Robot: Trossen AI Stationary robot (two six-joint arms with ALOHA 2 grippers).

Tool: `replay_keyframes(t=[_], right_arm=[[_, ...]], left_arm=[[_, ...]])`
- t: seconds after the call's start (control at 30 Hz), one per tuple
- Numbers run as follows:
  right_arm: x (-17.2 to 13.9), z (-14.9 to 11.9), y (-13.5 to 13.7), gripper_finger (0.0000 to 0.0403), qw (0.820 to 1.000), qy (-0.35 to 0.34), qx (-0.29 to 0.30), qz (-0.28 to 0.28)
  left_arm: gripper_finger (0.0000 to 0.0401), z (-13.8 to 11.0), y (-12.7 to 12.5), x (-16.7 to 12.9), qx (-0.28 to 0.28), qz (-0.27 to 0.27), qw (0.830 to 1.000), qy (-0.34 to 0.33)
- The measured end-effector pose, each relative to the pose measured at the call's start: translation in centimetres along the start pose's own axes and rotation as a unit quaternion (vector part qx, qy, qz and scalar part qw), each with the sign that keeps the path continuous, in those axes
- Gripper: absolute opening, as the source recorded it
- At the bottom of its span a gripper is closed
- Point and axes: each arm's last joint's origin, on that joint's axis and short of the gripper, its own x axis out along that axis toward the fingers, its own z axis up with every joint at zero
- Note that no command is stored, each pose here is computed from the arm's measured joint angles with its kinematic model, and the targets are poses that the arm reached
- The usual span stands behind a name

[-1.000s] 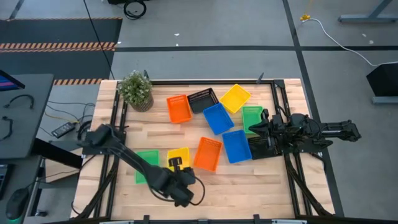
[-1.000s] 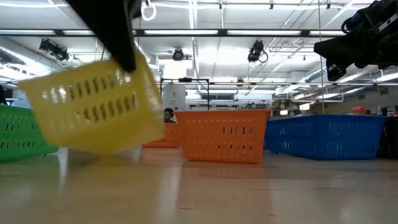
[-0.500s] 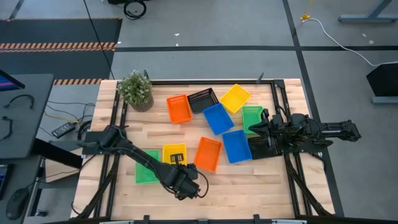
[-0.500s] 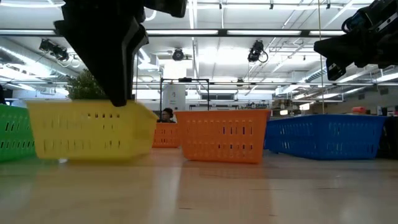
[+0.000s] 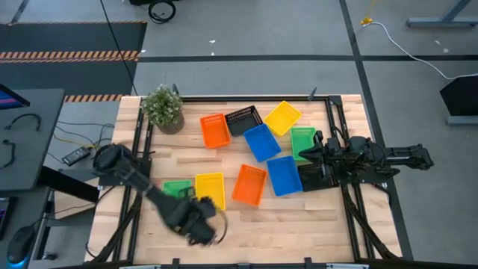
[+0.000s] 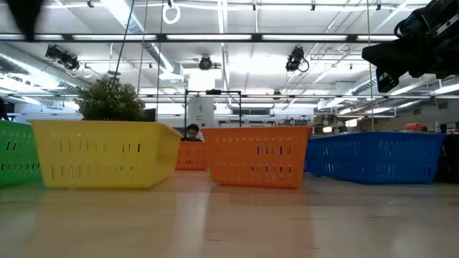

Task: Stack baskets by color
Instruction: Adjust the left green bin and bottom yellow bin

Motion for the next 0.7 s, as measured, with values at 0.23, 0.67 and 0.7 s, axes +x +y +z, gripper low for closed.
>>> replay_keyframes(t=[0.23, 0.67, 0.7], right_arm=[[0.0, 0.0, 0.0, 0.0029, 1.0, -0.002, 0.0, 0.0], [0.0, 0.0, 0.0, 0.0029, 1.0, -0.002, 0.0, 0.0], [0.0, 0.0, 0.0, 0.0029, 1.0, -0.002, 0.0, 0.0]], left_arm=[[0.0196, -6.2, -3.6, 0.7, -0.001, 0.085, 0.996, -0.02], [0.0196, -8.5, -1.8, 7.2, -0.01, 0.137, 0.99, -0.024], [0.0196, -8.5, -1.4, 7.5, -0.003, 0.141, 0.99, -0.022]])
